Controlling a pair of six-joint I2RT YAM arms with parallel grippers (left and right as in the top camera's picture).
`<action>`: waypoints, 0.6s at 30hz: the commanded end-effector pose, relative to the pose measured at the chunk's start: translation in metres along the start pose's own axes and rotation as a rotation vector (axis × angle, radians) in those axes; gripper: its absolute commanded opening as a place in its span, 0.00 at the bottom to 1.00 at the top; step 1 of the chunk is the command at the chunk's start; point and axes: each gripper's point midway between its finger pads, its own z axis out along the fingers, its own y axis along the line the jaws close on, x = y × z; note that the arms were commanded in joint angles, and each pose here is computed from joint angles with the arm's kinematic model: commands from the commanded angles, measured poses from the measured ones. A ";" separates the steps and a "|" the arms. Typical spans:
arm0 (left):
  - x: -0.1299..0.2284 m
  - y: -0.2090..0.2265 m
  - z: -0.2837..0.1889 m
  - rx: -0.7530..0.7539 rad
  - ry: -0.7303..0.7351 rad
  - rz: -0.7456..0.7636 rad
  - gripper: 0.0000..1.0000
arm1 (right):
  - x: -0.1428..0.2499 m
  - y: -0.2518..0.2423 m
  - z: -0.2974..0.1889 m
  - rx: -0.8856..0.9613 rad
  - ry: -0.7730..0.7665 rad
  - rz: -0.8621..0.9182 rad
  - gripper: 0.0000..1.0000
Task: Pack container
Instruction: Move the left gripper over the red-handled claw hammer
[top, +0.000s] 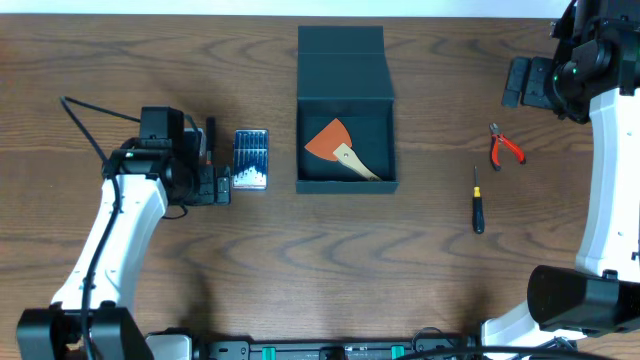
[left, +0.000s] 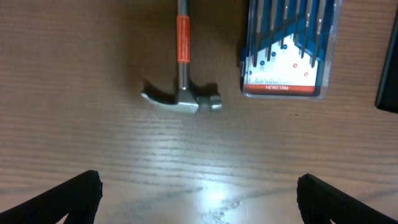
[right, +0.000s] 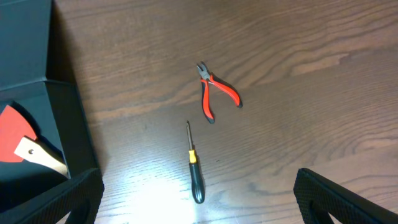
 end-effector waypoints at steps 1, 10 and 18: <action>-0.006 0.000 -0.002 0.009 -0.010 0.015 0.98 | -0.002 -0.001 -0.006 -0.004 -0.015 0.015 0.99; -0.009 0.002 0.011 0.001 0.006 0.040 0.98 | -0.002 0.000 -0.006 -0.005 -0.015 0.014 0.99; 0.000 0.004 0.037 -0.001 0.092 0.033 0.98 | -0.002 0.000 -0.006 -0.005 -0.015 0.014 0.99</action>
